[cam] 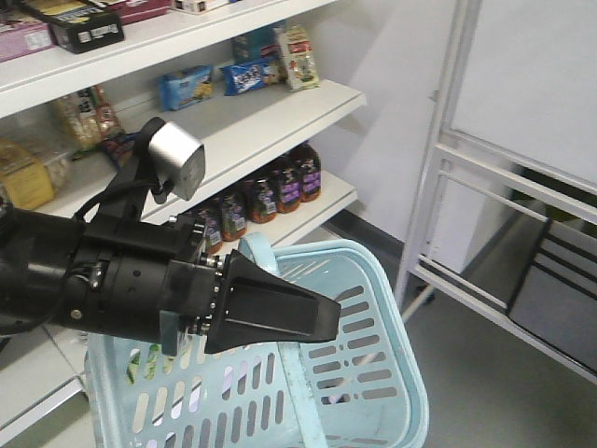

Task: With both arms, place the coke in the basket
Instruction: 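Drive the base up to the shelf with the red Coca-Cola bottle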

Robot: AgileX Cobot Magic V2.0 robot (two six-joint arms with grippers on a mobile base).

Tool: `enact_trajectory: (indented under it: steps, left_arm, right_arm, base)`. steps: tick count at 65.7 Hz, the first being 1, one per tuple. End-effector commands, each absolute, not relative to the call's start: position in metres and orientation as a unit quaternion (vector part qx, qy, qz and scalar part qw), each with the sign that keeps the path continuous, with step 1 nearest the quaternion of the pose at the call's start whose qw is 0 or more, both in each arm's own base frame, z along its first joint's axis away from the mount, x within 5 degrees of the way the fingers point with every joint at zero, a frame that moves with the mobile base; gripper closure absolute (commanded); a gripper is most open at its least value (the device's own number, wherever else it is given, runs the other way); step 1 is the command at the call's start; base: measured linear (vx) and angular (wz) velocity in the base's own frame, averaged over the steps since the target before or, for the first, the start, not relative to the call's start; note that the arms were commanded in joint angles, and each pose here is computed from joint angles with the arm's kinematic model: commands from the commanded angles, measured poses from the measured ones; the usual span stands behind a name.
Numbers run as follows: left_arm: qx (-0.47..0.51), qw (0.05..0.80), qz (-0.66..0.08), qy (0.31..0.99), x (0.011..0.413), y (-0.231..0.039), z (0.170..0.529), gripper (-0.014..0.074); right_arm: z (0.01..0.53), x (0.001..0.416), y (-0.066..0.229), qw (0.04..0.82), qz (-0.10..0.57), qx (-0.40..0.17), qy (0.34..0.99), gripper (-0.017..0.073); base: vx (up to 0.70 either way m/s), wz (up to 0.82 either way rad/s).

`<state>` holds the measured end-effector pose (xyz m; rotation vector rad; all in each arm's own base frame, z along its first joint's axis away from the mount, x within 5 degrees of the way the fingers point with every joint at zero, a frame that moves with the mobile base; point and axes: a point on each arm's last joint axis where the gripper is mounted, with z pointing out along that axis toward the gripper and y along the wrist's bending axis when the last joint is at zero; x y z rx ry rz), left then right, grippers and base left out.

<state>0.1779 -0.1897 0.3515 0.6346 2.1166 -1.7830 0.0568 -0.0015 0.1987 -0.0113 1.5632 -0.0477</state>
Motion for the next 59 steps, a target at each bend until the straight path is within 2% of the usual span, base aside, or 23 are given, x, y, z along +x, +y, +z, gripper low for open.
enact_trajectory:
  steps: [1,59]
  left_arm:
    - [0.220,0.167,-0.657,0.702,0.1706,-0.1884,0.3740,0.0599]
    - [0.220,0.167,-0.657,0.702,0.1706,-0.1884,0.3740,0.0599]
  right_arm:
    - [0.2029,0.0559,-0.0010,0.734,-0.026,-0.012,0.678,0.0564]
    - [0.2029,0.0559,-0.0010,0.734,-0.026,-0.012,0.678,0.0564]
  base:
    - [0.15,0.58]
    - [0.15,0.57]
